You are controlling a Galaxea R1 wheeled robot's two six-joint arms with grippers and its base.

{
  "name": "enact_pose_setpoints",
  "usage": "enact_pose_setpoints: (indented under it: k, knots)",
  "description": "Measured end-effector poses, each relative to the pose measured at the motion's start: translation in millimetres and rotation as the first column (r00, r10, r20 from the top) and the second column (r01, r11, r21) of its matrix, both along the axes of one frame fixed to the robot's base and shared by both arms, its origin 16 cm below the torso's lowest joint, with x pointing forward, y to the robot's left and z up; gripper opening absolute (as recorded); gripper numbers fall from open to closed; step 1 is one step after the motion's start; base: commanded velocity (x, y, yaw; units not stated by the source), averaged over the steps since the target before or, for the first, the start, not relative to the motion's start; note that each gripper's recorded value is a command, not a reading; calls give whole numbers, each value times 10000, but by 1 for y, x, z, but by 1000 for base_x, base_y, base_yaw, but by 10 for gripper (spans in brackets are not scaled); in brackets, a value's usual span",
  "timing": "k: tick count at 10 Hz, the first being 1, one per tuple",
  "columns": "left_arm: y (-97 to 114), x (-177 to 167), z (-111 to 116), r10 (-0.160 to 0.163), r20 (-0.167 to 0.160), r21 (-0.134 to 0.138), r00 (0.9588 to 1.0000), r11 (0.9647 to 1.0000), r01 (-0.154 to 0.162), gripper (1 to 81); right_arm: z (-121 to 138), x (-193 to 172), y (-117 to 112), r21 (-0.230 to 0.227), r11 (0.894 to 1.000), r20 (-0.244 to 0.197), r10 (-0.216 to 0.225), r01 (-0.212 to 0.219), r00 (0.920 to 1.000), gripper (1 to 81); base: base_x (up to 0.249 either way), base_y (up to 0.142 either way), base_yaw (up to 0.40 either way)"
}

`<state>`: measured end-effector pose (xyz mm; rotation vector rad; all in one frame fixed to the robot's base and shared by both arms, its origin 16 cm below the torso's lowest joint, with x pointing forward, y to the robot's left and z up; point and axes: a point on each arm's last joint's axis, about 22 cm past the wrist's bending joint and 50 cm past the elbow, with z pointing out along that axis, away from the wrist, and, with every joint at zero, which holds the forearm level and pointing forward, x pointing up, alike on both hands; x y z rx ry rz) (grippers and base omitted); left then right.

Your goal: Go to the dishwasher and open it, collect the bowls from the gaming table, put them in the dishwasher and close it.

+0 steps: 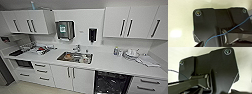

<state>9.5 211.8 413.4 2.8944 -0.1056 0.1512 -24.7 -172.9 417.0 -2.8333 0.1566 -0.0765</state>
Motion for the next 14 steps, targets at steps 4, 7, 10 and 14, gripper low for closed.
enact_pose_setpoints:
  k: [4,7,10,14]
  knots:
    - [-2,-1,0,-893,174,-3,9959,9960,893,811,0,0,-1,-23,10000,-8,-1,1,10000,811,0,0,370]
    - [-10,-2,1,-1103,234,-106,9936,9938,1105,811,-1,-1,-5,-76,10000,-13,5,-5,10000,811,0,0,370]
    - [-9,-2,1,-1106,243,-95,9936,9938,1108,811,-1,-1,-6,-87,10000,-14,10,-11,10000,811,0,0,370]
    - [-9,-1,1,-1107,262,-94,9935,9938,1110,811,-1,0,-6,-81,10000,11,9,-9,10000,811,0,0,370]
